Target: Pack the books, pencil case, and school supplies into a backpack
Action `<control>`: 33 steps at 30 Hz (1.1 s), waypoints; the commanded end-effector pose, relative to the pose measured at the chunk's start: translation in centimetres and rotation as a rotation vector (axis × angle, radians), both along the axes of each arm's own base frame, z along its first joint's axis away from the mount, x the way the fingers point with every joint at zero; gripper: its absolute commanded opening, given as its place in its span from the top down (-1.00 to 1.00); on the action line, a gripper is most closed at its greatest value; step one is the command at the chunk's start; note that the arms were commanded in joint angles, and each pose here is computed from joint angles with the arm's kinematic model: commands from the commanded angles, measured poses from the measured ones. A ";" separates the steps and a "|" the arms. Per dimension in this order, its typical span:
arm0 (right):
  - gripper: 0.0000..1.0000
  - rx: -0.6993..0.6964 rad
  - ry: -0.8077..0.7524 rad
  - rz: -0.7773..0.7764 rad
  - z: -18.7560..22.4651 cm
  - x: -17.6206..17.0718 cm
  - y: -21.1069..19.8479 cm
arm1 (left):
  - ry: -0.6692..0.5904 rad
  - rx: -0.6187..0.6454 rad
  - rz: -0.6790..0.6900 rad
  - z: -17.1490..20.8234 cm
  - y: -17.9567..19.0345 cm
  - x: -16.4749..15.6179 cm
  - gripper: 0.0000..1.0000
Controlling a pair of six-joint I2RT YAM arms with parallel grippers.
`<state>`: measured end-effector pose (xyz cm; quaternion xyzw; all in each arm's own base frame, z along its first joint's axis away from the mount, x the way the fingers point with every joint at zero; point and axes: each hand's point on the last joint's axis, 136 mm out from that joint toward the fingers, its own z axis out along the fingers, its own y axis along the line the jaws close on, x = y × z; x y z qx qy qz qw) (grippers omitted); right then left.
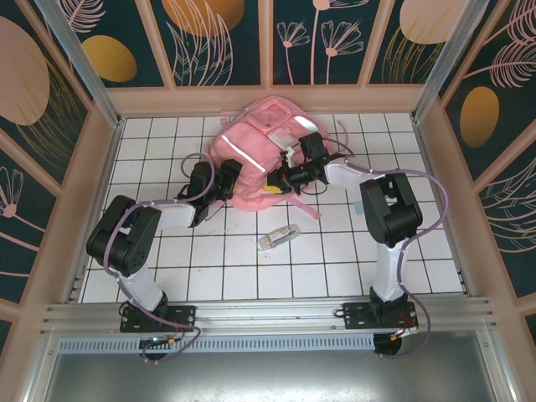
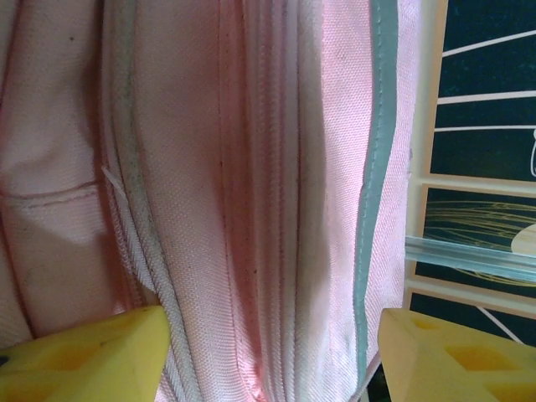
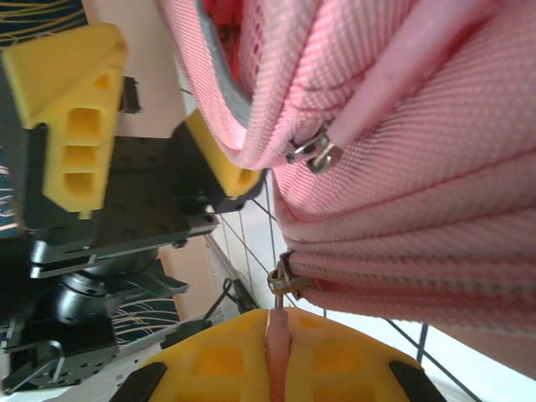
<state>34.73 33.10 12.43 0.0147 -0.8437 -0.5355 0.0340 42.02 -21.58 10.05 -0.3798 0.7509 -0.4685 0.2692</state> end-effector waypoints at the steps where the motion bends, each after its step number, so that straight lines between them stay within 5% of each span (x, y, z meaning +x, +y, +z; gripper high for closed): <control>1: 1.00 0.214 -0.066 0.124 7.0 -2.3 1.8 | 0.012 -0.043 -0.062 0.4 -1.7 -1.2 -0.39; 5: 1.00 0.179 -0.002 0.137 4.9 -3.0 1.4 | 0.031 0.124 -0.018 -1.1 0.5 -1.5 -0.42; 8: 1.00 0.096 0.027 0.105 2.1 -3.0 -0.5 | 0.120 0.273 0.070 -6.5 3.8 -0.9 -0.31; 13: 1.00 -0.196 0.016 -0.058 -4.0 0.3 -8.0 | 0.233 0.233 0.149 -12.4 7.6 -0.3 -0.20; 20: 1.00 -0.414 -0.077 -0.177 -6.8 5.4 -14.6 | 0.238 0.404 0.161 -11.6 10.6 -0.2 -0.21; 33: 1.00 -0.713 -0.249 -0.248 -5.3 10.9 -21.2 | 0.236 0.432 0.157 -11.1 11.1 -0.1 -0.21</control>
